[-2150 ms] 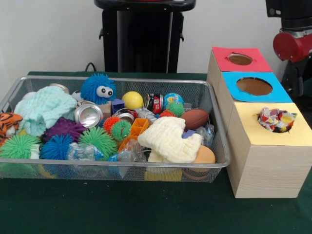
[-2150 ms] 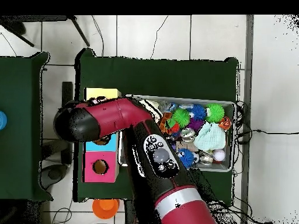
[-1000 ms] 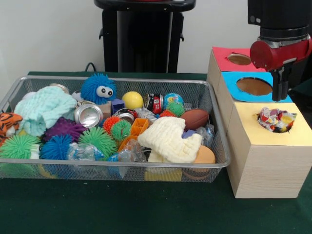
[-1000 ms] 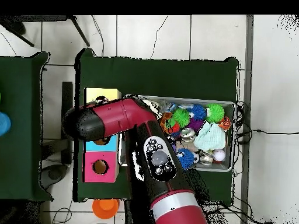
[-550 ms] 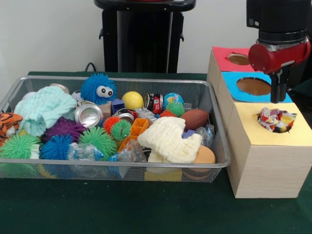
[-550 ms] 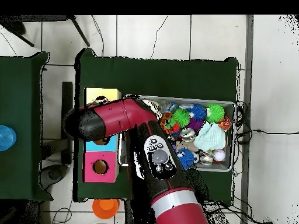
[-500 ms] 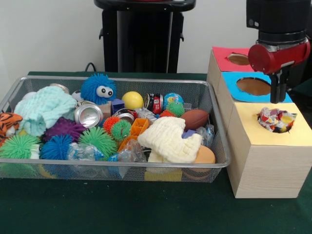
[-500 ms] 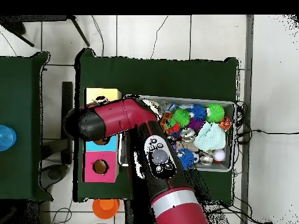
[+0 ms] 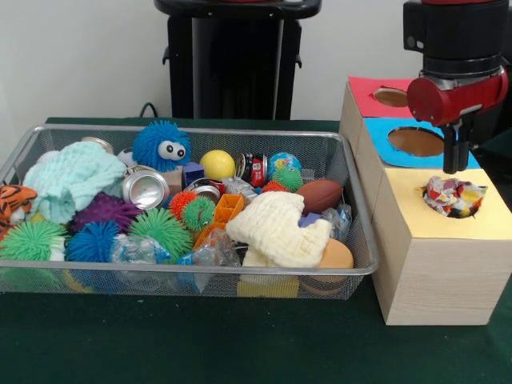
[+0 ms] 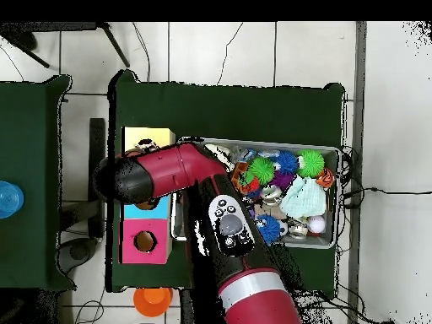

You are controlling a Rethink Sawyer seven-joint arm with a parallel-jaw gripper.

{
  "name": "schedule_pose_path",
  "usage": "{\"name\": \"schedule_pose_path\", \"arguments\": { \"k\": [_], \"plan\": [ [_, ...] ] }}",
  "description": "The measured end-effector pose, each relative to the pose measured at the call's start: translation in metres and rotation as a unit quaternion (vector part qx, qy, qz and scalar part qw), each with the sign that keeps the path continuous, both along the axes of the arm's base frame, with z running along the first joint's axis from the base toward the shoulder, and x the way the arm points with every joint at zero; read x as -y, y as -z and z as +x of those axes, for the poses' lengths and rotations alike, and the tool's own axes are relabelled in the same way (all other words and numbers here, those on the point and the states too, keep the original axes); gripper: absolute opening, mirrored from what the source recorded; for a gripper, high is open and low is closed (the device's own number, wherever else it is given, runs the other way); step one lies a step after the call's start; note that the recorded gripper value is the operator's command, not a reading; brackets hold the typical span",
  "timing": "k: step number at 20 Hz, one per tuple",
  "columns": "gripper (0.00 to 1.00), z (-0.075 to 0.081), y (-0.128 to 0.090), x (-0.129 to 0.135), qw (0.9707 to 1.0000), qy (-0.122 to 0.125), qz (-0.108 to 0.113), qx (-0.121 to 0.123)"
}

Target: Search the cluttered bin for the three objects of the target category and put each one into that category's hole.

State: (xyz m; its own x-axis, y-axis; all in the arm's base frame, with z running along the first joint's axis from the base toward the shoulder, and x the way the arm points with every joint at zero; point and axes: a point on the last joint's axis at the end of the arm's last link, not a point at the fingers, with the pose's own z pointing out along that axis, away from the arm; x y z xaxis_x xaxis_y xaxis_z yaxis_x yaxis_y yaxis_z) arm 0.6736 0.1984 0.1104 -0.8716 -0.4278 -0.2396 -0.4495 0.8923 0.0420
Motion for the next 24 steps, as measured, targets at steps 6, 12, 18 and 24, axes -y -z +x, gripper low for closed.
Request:
{"name": "schedule_pose_path", "arguments": {
  "k": [6, 12, 18, 24],
  "plan": [
    [0.00, -0.001, 0.017, -0.002, 0.9999, 0.002, 0.009, 0.007],
    [0.00, -0.002, 0.032, -0.002, 0.9999, 0.003, 0.013, 0.011],
    [0.00, -0.002, 0.035, 0.001, 0.9999, 0.004, 0.010, 0.011],
    [0.00, -0.004, 0.042, 0.009, 0.9999, 0.009, 0.005, 0.006]
  ]
}}
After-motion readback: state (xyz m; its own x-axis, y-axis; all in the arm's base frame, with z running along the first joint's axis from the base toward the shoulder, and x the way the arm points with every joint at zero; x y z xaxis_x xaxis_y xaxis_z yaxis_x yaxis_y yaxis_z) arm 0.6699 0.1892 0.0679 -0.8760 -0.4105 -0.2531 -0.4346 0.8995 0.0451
